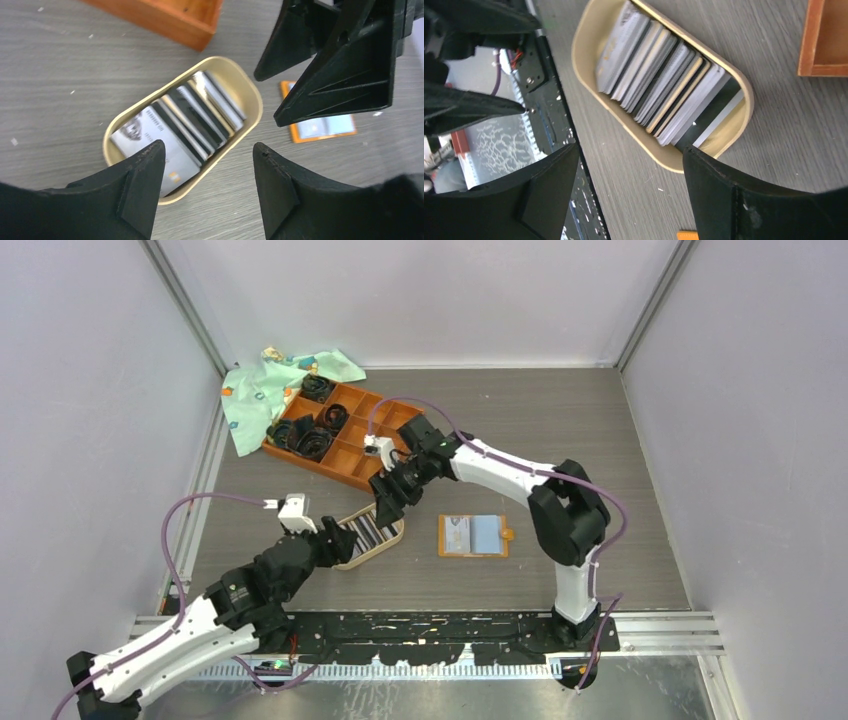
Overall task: Put the credit cards into the card holder
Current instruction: Pick up the credit card from the storage box.
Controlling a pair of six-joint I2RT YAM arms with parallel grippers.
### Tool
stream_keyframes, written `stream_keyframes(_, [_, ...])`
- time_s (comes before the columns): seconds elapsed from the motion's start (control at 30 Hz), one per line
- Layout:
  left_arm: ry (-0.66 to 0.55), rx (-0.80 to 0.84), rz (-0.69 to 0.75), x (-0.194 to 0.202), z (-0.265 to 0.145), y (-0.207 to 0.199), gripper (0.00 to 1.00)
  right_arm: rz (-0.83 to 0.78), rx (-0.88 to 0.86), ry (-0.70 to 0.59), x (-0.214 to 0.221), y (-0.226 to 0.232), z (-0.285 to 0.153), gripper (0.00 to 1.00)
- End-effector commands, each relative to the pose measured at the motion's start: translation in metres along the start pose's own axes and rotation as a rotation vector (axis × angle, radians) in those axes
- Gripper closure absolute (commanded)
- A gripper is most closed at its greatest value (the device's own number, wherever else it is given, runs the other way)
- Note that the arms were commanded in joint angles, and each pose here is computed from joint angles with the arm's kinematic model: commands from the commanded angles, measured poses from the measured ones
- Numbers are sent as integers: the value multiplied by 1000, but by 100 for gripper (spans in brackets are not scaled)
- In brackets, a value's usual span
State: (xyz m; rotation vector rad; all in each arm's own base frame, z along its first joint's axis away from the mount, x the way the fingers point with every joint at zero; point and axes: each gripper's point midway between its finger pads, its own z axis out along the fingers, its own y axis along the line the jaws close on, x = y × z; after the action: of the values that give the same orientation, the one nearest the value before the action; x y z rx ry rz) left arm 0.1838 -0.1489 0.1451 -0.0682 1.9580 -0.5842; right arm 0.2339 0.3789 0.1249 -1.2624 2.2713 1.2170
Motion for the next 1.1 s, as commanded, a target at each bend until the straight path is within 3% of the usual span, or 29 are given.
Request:
stream_keyframes(0.0, [9, -179, -25, 8, 2, 31, 36, 75, 91, -41, -25, -12, 6, 19])
stream_keyframes(0.33, [73, -346, 51, 19, 6, 54, 45, 243, 151, -1, -22, -36, 41, 29])
stream_keyframes(0.6, [70, -375, 57, 24, 6, 62, 61, 315, 219, 37, -9, -49, 58, 31])
stream_keyframes(1.07, [145, -384, 80, 40, 19, 59, 61, 358, 149, 66, -1, -39, 70, 35])
